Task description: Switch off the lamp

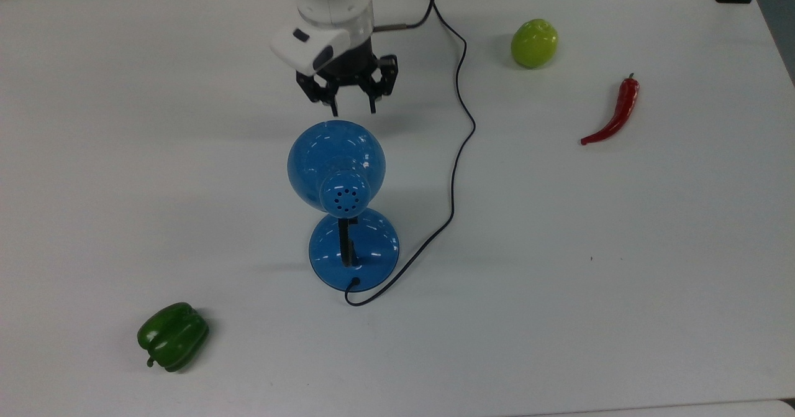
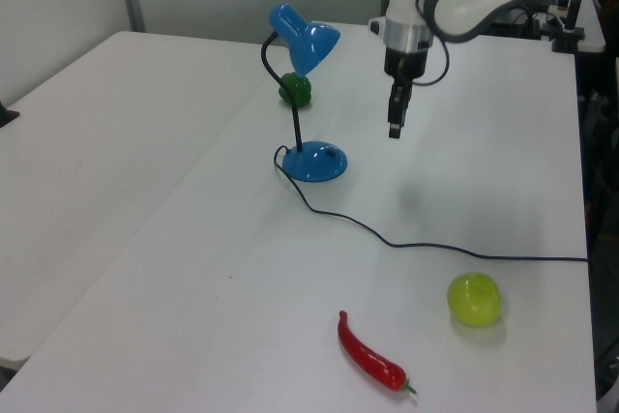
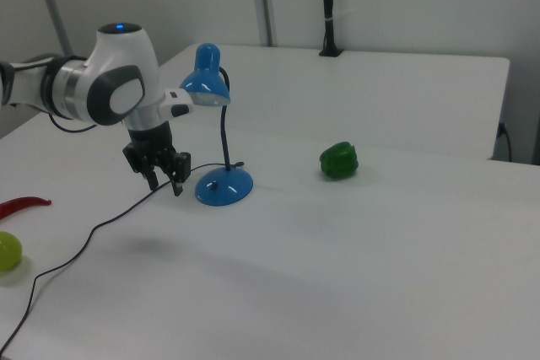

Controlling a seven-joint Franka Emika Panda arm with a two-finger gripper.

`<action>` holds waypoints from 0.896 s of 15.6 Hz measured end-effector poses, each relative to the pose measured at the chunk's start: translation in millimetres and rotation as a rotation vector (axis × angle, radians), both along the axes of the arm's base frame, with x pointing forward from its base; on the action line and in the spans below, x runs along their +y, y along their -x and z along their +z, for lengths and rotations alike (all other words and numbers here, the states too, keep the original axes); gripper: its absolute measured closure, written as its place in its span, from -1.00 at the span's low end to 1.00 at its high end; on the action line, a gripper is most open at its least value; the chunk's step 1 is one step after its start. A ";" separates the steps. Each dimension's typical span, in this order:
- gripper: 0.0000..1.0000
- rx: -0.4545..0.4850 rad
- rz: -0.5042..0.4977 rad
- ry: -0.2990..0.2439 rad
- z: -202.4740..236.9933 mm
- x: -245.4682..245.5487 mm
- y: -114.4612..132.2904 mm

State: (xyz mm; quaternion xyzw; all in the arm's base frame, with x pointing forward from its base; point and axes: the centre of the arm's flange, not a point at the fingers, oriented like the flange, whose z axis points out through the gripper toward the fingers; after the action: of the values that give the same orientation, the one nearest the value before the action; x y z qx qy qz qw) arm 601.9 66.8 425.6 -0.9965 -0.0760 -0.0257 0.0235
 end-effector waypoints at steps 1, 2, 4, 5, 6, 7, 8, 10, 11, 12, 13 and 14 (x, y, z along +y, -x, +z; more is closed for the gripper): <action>-0.34 0.007 -0.006 -0.001 11.7 -4.8 3.3; -0.55 0.015 -0.012 -0.003 23.7 -9.4 6.2; -0.96 0.027 -0.021 -0.005 47.0 -17.2 10.9; -1.00 0.035 -0.028 -0.006 60.1 -22.6 13.7; -1.00 0.047 -0.038 -0.007 71.7 -28.4 16.9; -1.00 0.063 -0.057 -0.008 84.9 -35.2 21.1; -1.00 0.075 -0.079 -0.009 96.7 -41.6 25.1; -1.00 0.077 -0.133 -0.013 117.8 -54.4 31.0; -1.00 0.070 -0.153 -0.016 126.0 -60.2 33.1; -1.00 0.060 -0.163 -0.018 131.8 -65.0 34.8; -1.00 0.053 -0.169 -0.020 135.6 -68.1 36.1; -1.00 0.049 -0.172 -0.021 138.2 -69.7 37.0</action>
State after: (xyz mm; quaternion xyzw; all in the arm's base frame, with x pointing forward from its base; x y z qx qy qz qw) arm 564.9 -2.9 563.8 -0.9994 0.0107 -0.0042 0.0332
